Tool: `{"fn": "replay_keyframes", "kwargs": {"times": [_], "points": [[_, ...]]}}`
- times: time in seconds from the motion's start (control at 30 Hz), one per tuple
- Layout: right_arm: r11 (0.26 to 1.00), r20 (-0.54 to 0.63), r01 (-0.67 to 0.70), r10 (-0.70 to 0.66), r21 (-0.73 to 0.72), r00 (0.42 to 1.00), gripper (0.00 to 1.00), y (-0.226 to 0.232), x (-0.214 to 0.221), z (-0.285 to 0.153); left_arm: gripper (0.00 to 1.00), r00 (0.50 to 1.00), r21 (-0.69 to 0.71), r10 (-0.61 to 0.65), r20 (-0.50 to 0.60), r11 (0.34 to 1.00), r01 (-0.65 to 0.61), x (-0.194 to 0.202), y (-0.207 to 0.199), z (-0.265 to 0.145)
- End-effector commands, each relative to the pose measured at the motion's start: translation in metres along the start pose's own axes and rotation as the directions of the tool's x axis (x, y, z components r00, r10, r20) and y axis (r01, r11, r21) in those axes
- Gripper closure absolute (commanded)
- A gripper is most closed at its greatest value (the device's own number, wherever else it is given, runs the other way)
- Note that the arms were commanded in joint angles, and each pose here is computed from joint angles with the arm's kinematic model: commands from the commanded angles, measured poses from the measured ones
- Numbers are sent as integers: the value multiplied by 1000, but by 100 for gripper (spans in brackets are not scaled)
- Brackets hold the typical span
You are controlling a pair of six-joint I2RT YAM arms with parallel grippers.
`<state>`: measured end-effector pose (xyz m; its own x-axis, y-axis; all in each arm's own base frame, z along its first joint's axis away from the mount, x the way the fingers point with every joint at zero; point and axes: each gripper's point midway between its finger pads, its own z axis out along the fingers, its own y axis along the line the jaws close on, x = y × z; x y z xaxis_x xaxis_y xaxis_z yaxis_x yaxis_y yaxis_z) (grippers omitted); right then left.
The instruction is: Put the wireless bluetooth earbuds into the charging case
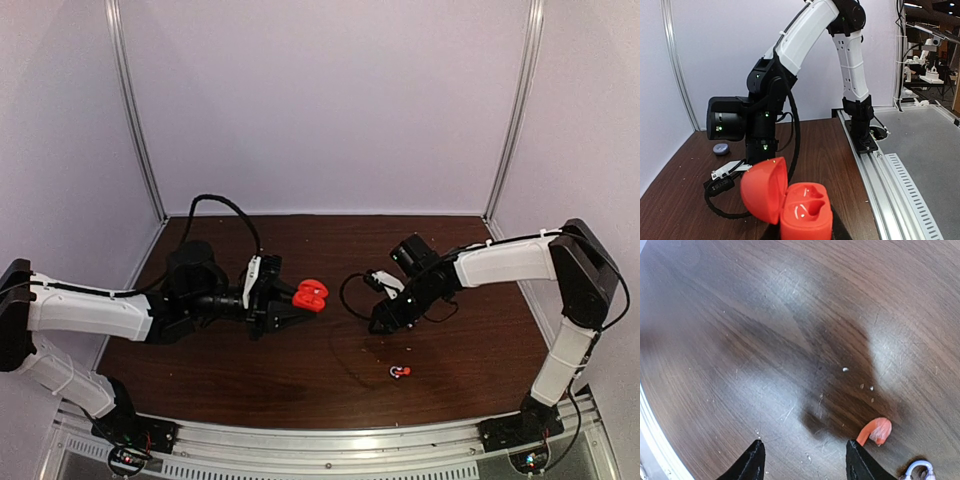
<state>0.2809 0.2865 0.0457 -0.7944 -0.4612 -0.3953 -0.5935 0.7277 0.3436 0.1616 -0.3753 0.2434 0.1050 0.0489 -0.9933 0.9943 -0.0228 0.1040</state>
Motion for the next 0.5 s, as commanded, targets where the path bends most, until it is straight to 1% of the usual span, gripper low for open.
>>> {"fn": "replay_keyframes", "kwargs": {"times": [0.0,0.07,0.23,0.4,0.47], "points": [[994,28,53,-56,99,998,45,-5,-20,-24,99,999,-7,26,41,1000,-26,-19,4,-2],[986,42,59,-66,155,997,44,-12,-30,-35,99,999,-10,26,41,1000,-26,-20,4,-2],[978,41,55,-64,203,997,46,-34,-41,-44,99,999,-14,25,38,1000,-25,-20,6,-2],[971,-52,84,-74,223,996,53,-50,-29,-30,99,999,-17,23,29,1000,-22,-19,7,-1],[971,-64,82,-70,224,996,56,-52,-28,-27,99,999,-15,24,25,1000,-24,-19,7,-1]]}}
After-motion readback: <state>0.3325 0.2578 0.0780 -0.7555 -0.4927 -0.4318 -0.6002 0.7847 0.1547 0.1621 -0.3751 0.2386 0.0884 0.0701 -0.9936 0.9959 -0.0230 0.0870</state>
